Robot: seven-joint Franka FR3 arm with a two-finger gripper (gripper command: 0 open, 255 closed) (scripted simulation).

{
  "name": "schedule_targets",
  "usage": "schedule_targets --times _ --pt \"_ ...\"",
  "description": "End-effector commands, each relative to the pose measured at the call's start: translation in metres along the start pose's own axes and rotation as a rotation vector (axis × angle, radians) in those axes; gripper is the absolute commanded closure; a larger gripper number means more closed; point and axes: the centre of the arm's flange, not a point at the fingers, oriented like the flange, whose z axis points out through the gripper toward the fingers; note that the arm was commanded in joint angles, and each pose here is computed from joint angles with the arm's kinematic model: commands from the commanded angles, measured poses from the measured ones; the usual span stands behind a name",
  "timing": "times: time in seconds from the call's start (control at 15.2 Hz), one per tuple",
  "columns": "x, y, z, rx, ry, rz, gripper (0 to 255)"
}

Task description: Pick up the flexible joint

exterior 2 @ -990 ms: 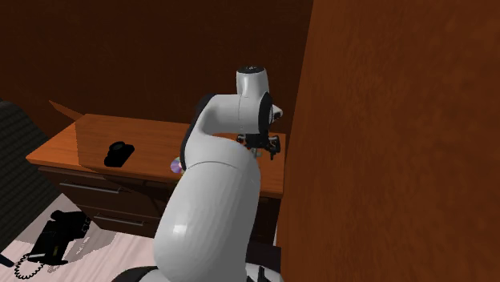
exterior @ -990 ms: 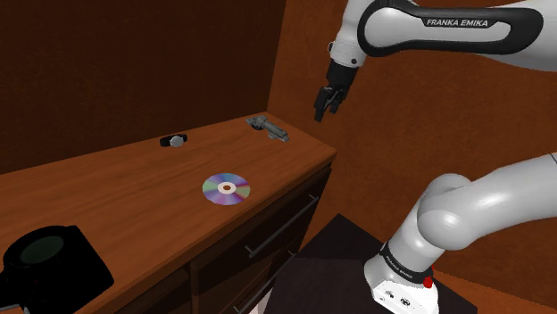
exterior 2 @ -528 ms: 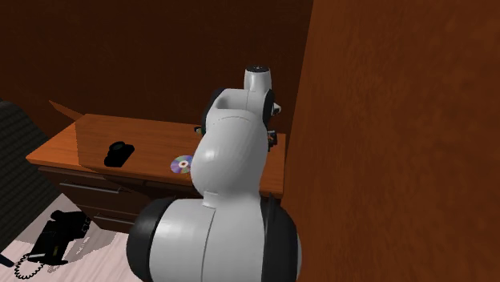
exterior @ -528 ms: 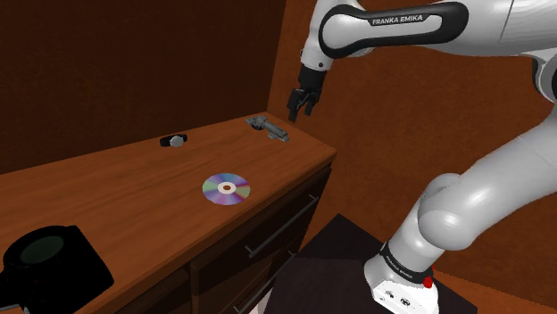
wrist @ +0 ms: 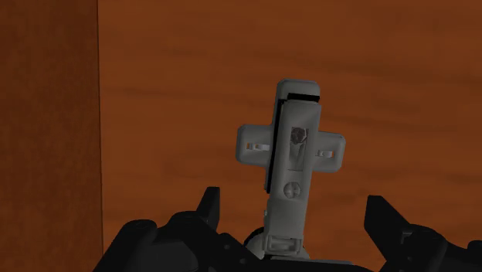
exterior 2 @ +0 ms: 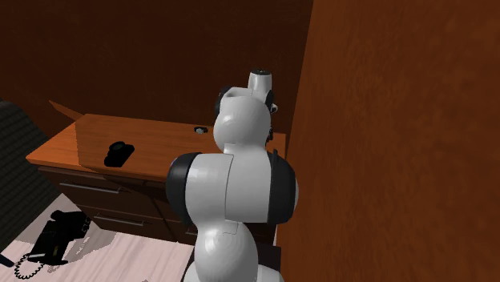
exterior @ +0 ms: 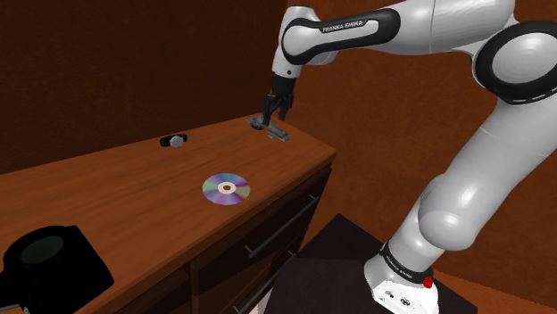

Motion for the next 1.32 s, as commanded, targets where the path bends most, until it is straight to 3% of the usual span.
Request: schedule_targets --times 0.0,0.46,0.53,1.25 --pt "0.005 -0.001 0.01 0.004 -0.001 -0.002 0" --pt "0.005 0.0 0.039 0.004 -0.001 -0.002 0" --pt "0.005 0.0 0.039 0.004 -0.001 -0.002 255" --pt "0.005 0.0 0.028 0.004 -0.001 -0.002 255"
